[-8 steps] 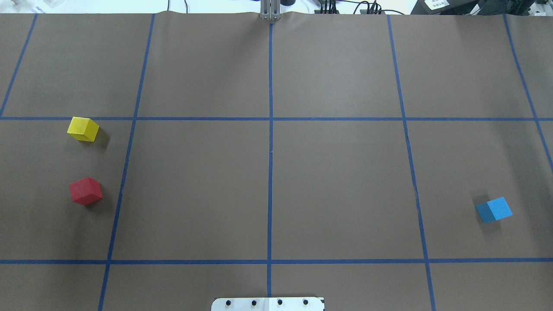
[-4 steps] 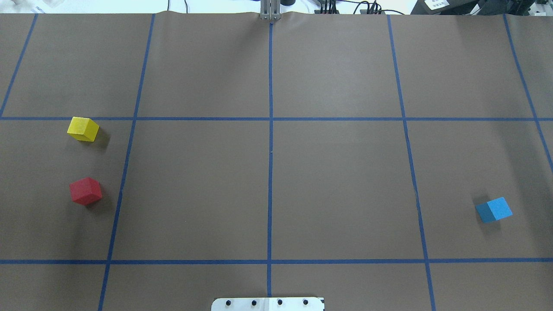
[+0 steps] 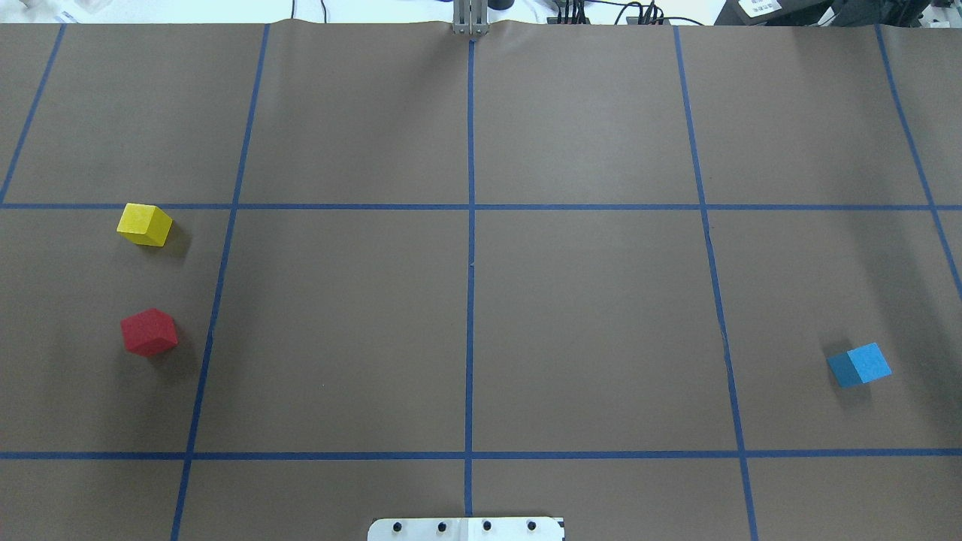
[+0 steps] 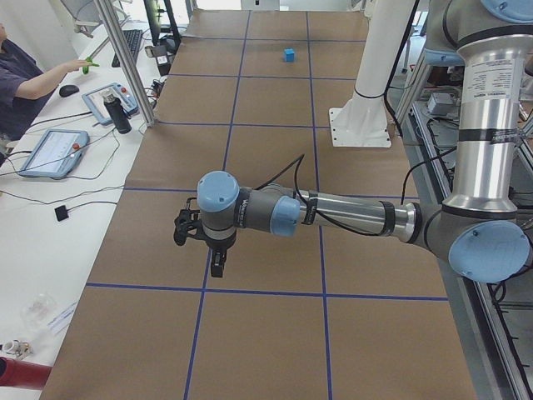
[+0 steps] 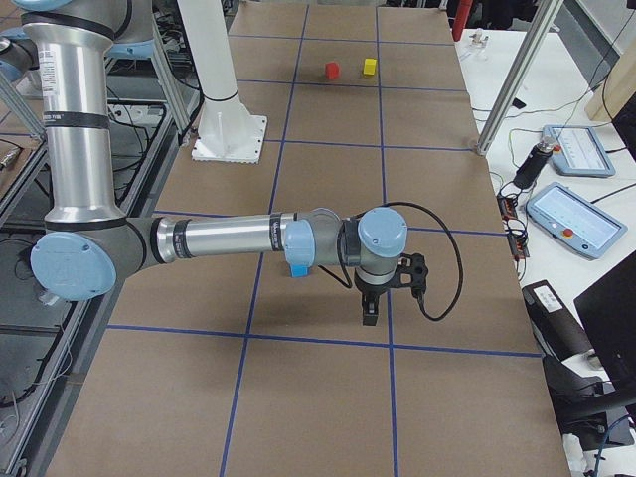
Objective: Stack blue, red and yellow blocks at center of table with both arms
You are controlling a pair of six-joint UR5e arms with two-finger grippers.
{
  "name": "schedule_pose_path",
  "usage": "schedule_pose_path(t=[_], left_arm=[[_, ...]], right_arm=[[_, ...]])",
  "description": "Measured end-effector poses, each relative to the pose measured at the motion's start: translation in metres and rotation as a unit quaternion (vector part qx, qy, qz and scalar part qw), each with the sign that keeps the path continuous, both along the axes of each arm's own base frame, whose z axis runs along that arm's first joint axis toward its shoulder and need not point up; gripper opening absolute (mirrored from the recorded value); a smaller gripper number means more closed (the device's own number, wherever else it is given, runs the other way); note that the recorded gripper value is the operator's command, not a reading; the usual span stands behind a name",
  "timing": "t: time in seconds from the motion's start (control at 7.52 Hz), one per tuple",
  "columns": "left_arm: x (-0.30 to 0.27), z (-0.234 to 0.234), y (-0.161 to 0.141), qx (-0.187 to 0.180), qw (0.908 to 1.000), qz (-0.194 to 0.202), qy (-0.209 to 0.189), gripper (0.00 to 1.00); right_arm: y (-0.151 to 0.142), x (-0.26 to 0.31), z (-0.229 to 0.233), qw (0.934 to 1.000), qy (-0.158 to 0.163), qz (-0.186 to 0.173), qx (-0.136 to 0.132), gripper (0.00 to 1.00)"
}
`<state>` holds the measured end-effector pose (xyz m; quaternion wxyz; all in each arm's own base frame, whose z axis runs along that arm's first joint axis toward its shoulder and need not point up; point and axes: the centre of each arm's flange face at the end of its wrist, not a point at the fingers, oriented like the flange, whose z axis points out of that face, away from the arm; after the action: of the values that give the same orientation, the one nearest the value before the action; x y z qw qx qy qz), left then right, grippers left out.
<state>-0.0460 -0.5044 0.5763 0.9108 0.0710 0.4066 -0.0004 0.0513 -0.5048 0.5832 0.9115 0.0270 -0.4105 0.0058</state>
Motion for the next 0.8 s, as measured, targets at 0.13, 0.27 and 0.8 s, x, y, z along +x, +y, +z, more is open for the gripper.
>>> schedule_pose_path(t=[0.13,0.27,0.8], left_arm=[[0.01,-0.014,-0.008,0.005,1.0,0.002,0.008,1.0],[0.018,-0.022,-0.013,-0.003,0.9999,-0.004,0.015,1.0],[0.033,-0.029,-0.017,-0.014,0.9995,-0.006,0.026,1.0]], right_arm=[[-0.005,-0.015,-0.014,0.9998,-0.005,-0.014,0.014,1.0],[-0.005,-0.032,-0.022,0.999,-0.017,-0.032,0.027,0.99],[0.067,-0.116,-0.026,0.9946,-0.039,-0.08,0.053,0.99]])
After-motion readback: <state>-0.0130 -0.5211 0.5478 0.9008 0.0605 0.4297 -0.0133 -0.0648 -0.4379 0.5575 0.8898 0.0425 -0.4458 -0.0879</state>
